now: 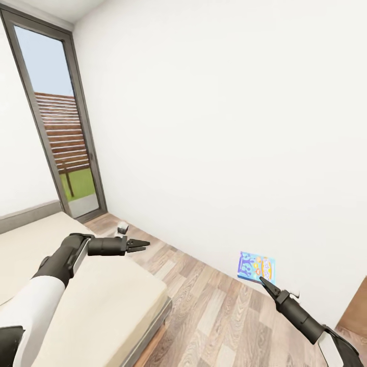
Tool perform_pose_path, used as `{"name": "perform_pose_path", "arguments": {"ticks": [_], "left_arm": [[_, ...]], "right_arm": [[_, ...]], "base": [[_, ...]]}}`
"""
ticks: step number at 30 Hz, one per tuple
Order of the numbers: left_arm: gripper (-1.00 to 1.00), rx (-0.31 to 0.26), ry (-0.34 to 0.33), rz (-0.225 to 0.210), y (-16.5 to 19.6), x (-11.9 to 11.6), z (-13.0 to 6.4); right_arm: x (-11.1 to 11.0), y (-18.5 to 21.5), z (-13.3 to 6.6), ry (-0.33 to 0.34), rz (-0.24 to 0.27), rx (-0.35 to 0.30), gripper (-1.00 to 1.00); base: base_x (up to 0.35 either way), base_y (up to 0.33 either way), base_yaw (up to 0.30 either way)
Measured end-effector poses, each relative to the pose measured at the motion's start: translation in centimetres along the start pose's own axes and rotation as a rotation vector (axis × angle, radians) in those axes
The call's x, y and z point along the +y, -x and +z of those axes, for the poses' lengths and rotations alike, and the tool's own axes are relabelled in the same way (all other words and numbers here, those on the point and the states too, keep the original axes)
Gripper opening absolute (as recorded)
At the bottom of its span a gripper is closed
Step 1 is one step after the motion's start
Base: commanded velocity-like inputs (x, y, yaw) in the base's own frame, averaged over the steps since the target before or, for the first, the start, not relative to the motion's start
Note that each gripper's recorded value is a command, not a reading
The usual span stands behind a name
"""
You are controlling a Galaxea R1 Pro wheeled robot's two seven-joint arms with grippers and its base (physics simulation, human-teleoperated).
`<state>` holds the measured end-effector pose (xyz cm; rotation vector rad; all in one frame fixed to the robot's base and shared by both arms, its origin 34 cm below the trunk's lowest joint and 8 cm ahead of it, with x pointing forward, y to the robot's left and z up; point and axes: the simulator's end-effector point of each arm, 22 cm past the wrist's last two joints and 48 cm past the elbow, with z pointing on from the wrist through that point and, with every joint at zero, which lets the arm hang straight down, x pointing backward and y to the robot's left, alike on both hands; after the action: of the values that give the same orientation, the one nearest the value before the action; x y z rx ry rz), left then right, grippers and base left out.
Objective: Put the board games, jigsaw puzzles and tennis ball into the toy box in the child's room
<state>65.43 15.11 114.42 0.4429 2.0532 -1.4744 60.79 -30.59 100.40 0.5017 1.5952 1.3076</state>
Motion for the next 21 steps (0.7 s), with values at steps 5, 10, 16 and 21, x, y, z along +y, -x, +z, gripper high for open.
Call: {"name": "perform_pose_path", "arguments": {"ticks": [5, 10, 16, 21], "left_arm": [[1.00, 0.001, 0.001, 0.002, -0.01, -0.07, 0.00], [1.00, 0.002, 0.002, 0.004, 0.00, -0.15, 0.00], [1.00, 0.003, 0.001, 0.006, 0.02, -0.32, 0.20], [1.00, 0.003, 0.002, 0.008, 0.04, -0.42, 0.37]], "right_arm": [[0.07, 0.04, 0.01, 0.001, -0.001, -0.001, -1.00], [0.15, 0.16, -0.01, 0.002, -0.002, -0.002, -1.00], [0.20, 0.22, 0.00, 0.001, -0.001, -0.003, -1.00], [-0.19, 0.97, -0.58, -0.014, -0.012, -0.004, -1.00]], "base": [[0.000, 0.000, -0.280], [0.000, 0.000, -0.280], [0.000, 0.000, -0.280], [0.000, 0.000, -0.280]]}}
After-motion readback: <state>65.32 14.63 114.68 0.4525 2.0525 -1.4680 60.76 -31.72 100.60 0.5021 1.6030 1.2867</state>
